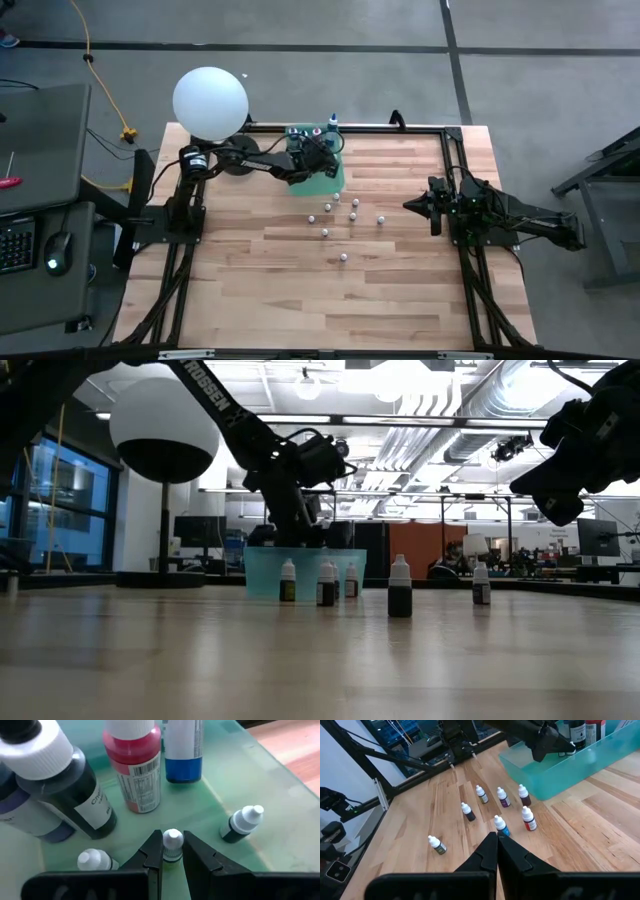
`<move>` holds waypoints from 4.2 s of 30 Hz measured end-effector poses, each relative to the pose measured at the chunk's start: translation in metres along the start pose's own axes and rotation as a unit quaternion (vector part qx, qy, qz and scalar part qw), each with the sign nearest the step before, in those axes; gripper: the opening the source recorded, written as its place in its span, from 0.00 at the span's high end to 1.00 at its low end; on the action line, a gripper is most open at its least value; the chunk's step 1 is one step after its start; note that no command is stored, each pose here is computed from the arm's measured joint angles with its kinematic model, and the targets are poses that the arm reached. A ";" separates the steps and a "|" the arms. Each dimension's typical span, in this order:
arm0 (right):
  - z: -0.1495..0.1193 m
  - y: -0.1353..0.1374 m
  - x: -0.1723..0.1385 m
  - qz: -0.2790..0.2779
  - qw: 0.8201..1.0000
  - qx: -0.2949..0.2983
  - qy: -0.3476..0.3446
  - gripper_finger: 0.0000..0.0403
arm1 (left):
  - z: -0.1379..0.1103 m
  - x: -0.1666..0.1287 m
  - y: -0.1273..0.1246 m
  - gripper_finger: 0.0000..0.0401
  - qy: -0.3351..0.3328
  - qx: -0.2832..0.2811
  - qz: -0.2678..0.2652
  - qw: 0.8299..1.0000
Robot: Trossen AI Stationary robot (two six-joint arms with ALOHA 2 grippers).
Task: Pick & Place food coloring
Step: Put the small green food coloring bottle into the blue bin
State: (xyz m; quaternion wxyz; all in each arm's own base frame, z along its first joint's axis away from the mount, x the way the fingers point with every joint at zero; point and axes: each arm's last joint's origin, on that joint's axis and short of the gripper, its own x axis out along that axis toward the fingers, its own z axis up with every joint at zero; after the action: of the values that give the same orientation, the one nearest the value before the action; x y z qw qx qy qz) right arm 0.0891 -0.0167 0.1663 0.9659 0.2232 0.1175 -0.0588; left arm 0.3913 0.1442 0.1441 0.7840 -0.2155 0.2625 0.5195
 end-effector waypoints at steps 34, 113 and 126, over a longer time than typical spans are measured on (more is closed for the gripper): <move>0.000 0.000 0.000 0.000 1.000 0.000 0.000 1.00 | 0.011 -0.009 -0.002 0.64 -0.008 -0.012 -0.032 0.999; 0.000 0.000 0.000 0.000 1.000 0.000 0.000 1.00 | 0.054 -0.318 0.129 0.64 -0.045 0.213 -0.508 0.833; 0.000 0.000 0.000 0.000 1.000 0.000 0.000 1.00 | -0.067 -0.245 0.124 0.64 -0.074 0.169 -0.557 0.810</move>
State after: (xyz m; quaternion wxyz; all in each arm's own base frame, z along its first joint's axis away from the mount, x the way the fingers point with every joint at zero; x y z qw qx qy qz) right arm 0.0892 -0.0167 0.1663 0.9659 0.2232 0.1177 -0.0586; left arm 0.1850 -0.0234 0.2404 0.9801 -0.1497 0.1223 -0.0445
